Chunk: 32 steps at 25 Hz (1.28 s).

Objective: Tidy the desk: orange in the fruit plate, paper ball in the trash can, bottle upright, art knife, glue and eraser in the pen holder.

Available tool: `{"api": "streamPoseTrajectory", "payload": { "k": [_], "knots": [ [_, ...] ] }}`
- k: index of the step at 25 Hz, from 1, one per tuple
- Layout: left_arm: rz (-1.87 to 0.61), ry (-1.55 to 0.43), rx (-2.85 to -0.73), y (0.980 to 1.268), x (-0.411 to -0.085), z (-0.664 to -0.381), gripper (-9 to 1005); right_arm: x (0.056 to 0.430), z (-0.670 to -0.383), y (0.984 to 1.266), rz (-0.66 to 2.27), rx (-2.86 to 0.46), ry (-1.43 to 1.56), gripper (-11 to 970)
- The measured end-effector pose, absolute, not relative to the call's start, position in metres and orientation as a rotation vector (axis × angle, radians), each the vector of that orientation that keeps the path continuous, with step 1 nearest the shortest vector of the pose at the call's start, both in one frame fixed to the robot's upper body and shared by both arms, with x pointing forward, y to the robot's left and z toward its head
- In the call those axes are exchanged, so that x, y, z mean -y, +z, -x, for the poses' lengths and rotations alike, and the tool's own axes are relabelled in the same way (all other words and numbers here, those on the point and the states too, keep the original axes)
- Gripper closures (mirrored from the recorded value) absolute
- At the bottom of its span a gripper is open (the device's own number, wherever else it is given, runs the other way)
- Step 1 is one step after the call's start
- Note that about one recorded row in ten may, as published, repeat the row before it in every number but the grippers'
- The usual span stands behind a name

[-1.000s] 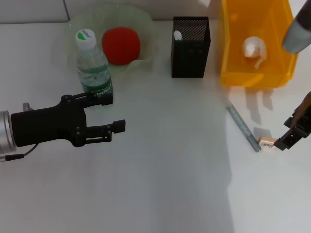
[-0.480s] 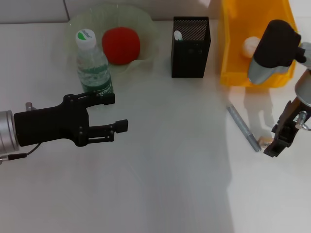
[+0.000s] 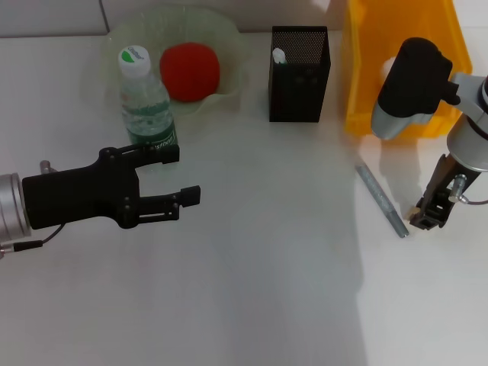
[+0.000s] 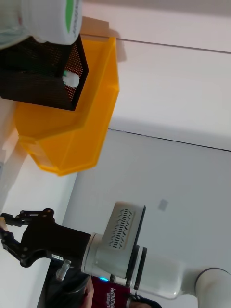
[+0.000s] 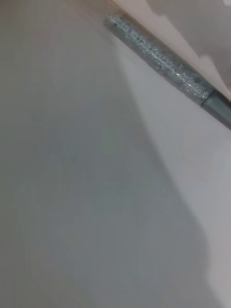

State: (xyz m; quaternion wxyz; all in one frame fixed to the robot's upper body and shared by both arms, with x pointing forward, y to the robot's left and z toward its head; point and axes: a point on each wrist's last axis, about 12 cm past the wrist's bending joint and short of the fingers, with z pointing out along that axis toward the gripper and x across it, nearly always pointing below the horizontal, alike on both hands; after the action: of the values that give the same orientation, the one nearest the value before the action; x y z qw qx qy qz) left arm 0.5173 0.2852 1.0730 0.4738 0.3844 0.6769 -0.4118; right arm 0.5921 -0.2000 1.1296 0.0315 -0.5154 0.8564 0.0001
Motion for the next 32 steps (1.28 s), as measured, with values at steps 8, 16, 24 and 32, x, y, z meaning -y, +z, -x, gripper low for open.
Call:
{"api": "streamPoseTrajectory", "payload": {
  "k": [8, 16, 24, 32],
  "knots": [
    [-0.94, -1.007, -1.654, 1.073, -0.284, -0.517, 171, 0.199, -0.59, 1.143, 1.564, -2.616, 0.034, 799],
    [-0.938, -1.008, -1.653, 1.073, -0.285, -0.516, 171, 0.217, -0.602, 1.221, 1.229, -2.427, 0.066, 836],
    [-0.949, -1.005, -1.641, 1.073, -0.284, -0.516, 171, 0.246, -0.641, 1.247, 0.725, -2.071, 0.509, 832],
    [-0.961, -1.005, -1.628, 1.075, -0.281, -0.518, 171, 0.247, -0.666, 1.198, 0.61, -2.002, 0.83, 804]
  ]
}}
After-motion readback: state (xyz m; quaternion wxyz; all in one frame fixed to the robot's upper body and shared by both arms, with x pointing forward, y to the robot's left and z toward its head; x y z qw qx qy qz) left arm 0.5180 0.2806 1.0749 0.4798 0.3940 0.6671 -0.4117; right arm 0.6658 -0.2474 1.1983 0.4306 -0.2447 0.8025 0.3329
